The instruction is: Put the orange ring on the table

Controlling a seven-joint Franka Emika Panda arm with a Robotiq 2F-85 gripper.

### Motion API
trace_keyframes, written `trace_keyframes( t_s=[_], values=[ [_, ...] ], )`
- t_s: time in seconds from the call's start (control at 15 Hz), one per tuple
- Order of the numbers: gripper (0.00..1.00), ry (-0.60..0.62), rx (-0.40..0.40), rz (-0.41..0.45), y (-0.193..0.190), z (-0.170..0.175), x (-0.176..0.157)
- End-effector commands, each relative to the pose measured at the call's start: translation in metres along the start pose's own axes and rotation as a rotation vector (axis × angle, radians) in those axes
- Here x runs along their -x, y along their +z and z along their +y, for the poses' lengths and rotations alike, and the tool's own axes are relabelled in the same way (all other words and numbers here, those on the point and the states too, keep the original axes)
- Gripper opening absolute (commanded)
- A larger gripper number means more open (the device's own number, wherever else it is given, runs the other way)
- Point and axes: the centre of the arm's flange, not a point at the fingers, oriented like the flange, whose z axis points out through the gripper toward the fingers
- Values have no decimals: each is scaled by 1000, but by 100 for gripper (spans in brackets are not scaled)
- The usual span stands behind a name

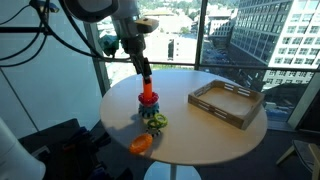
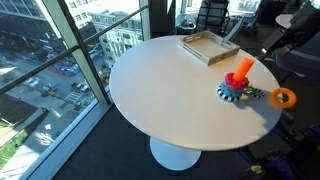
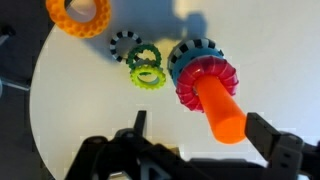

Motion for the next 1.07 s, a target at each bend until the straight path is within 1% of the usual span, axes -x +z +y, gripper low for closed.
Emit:
trace_keyframes(
  t_s=[0.0,0.27,0.47,0.73,1.0],
  values=[
    [100,-20,-14,-92,4,-6,-3],
    [100,-104,-24,-253,11,-16,9],
    [100,-152,-15,-341,3,-23,17],
    [100,-182,12,-406,-18,-31,24],
    [100,-205,24,-415,-52,-39,31]
  ],
)
